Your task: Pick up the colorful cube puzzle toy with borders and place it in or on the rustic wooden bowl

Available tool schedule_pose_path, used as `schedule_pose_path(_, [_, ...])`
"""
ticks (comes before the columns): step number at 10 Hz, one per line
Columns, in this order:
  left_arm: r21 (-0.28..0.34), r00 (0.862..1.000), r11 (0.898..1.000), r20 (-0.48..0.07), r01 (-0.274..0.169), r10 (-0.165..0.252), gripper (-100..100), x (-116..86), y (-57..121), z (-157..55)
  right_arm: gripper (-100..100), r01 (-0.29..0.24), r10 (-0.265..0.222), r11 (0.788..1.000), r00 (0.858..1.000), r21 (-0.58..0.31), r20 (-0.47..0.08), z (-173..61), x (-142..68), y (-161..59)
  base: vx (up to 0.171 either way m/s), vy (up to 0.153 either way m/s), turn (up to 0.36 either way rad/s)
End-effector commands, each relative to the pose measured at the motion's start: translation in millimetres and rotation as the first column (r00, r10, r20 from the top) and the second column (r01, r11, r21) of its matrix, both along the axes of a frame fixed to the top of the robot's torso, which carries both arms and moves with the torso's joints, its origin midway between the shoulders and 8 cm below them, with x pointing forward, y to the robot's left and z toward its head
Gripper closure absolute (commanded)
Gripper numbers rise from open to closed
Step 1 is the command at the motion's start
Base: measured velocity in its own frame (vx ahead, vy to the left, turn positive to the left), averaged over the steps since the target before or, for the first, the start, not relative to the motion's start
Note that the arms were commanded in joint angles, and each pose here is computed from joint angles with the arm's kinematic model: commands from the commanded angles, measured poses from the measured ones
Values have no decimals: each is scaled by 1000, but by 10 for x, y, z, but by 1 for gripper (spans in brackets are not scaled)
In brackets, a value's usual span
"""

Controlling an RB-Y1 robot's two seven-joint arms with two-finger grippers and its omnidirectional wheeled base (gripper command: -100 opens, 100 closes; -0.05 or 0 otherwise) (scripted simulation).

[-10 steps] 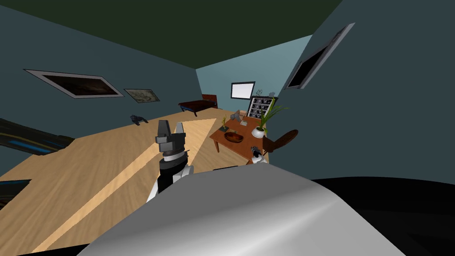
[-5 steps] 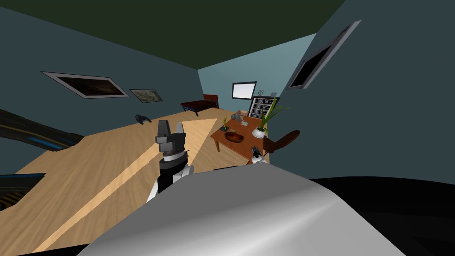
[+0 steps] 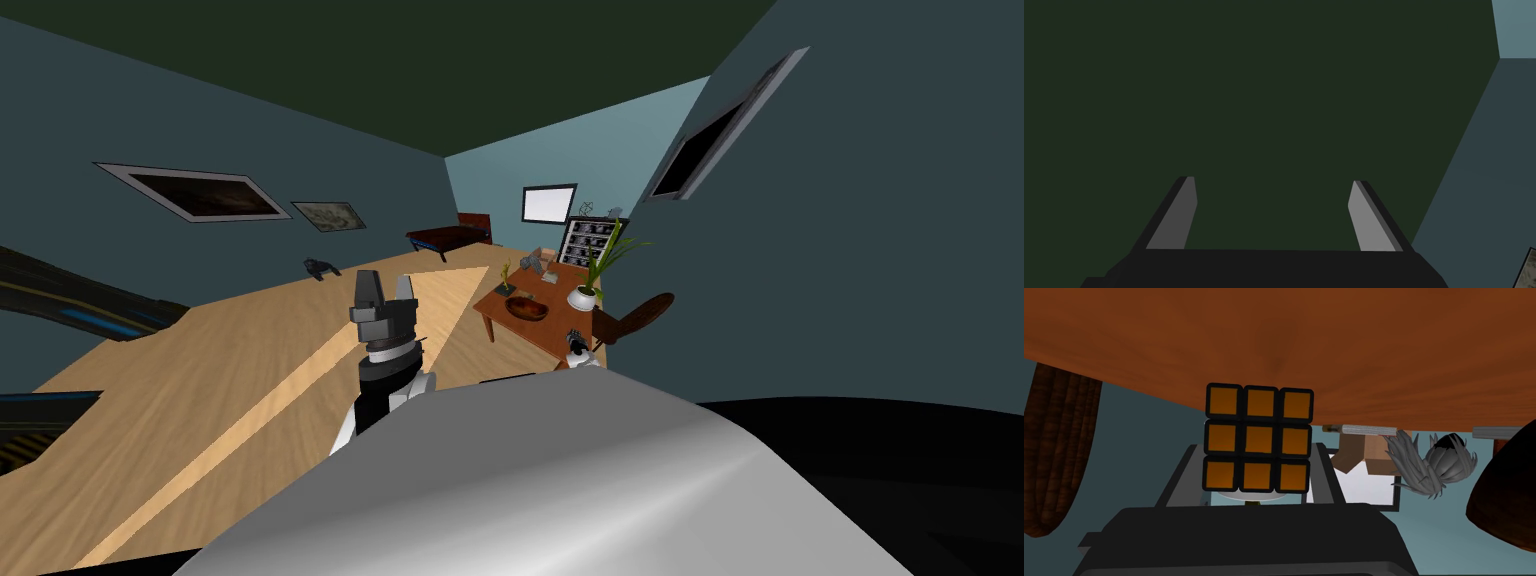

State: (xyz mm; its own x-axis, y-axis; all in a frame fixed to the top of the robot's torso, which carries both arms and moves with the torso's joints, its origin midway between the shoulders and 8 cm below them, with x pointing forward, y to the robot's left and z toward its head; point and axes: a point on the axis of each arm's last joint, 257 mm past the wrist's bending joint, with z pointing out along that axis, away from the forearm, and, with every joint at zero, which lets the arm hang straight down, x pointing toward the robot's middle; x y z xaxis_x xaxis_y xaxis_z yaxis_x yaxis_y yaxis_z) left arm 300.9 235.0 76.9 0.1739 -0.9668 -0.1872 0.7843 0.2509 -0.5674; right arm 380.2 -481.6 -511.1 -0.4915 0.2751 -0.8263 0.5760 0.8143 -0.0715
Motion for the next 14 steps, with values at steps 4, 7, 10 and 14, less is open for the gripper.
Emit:
schedule_pose_path(4, [0, 1000, 1000, 0, 0, 0, 0, 0, 0, 0, 100, -1, 1, 1000, 1000, -6, 11, 65, -2, -126, 21, 17, -106])
schedule_pose_path(7, [0, 1000, 1000, 0, 0, 0, 0, 0, 0, 0, 100, -30, 30, 999, 999, -12, 16, 105, 70, -99, 28, 30, -58])
schedule_pose_path(10, [0, 1000, 1000, 0, 0, 0, 0, 0, 0, 0, 100, -57, 57, 998, 998, -15, 18, 134, 129, -65, 17, 21, -74])
schedule_pose_path(14, [0, 1000, 1000, 0, 0, 0, 0, 0, 0, 0, 100, -107, 108, 994, 994, -17, 19, 163, 209, 15, 29, 34, -116])
